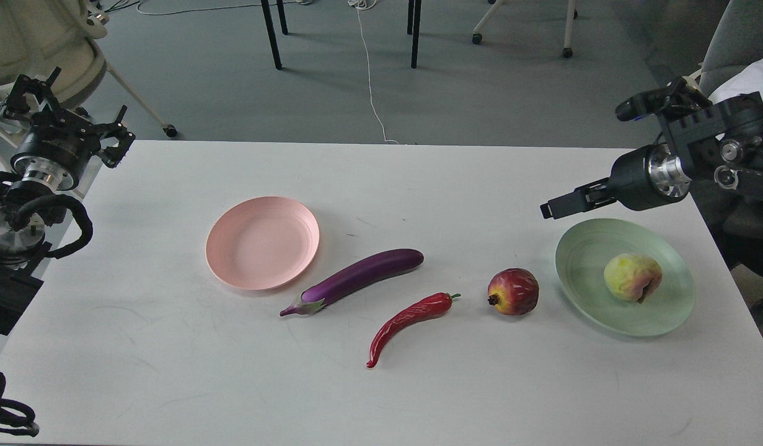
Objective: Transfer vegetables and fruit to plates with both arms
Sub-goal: 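Reach the right gripper down and grasp the red apple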
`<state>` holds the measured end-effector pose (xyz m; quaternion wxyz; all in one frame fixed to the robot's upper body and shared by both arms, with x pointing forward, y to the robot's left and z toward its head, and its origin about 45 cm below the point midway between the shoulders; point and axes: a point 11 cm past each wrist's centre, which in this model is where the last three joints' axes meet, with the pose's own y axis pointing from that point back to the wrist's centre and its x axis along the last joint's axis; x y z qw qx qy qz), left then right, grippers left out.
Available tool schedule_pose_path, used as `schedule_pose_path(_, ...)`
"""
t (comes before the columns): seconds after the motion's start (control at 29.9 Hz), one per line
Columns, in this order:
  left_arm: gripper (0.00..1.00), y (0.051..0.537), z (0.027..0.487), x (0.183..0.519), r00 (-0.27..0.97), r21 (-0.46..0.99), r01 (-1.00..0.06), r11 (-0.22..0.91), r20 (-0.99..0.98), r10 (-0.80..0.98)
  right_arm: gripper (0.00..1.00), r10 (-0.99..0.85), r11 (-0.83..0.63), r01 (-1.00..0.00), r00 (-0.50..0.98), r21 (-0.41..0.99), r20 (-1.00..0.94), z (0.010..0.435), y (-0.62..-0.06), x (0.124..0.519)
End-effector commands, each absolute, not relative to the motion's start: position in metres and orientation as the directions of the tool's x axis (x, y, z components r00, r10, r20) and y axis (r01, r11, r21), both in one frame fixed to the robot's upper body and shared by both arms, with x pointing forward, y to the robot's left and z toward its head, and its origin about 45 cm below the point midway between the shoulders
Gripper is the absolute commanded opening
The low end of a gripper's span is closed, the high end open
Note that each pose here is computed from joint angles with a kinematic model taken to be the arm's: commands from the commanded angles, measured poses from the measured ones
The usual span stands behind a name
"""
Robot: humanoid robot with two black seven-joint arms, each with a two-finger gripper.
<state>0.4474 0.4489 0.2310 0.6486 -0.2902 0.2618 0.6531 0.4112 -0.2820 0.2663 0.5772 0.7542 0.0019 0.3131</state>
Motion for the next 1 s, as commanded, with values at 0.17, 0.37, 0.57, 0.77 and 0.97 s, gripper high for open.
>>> schedule_pose_path(0.17, 0.98, 0.455, 0.232, 0.445, 0.003, -0.032, -0.999, -0.028, -0.711, 0.703, 0.97, 0.518, -0.339, -0.221, 0.768, 0.914, 0.378, 0.23, -0.216, 0.397)
schedule_pose_path(0.37, 0.98, 0.457, 0.232, 0.444, -0.001, -0.031, -0.999, -0.032, -0.708, 0.706, 0.97, 0.544, -0.307, -0.171, 0.776, 0.936, 0.32, 0.208, -0.219, 0.385)
schedule_pose_path(0.57, 0.98, 0.457, 0.231, 0.443, -0.004, -0.027, -0.999, -0.033, -0.707, 0.707, 0.97, 0.547, -0.301, -0.129, 0.788, 0.945, 0.282, 0.189, -0.221, 0.374)
schedule_pose_path(0.77, 0.98, 0.459, 0.231, 0.443, -0.007, -0.026, -0.999, -0.036, -0.706, 0.708, 0.97, 0.552, -0.279, -0.124, 0.791, 0.952, 0.264, 0.185, -0.228, 0.371)
schedule_pose_path(0.97, 0.98, 0.458, 0.229, 0.443, -0.008, -0.023, -0.999, -0.035, -0.706, 0.708, 0.93, 0.558, -0.277, -0.106, 0.791, 0.955, 0.25, 0.179, -0.226, 0.367)
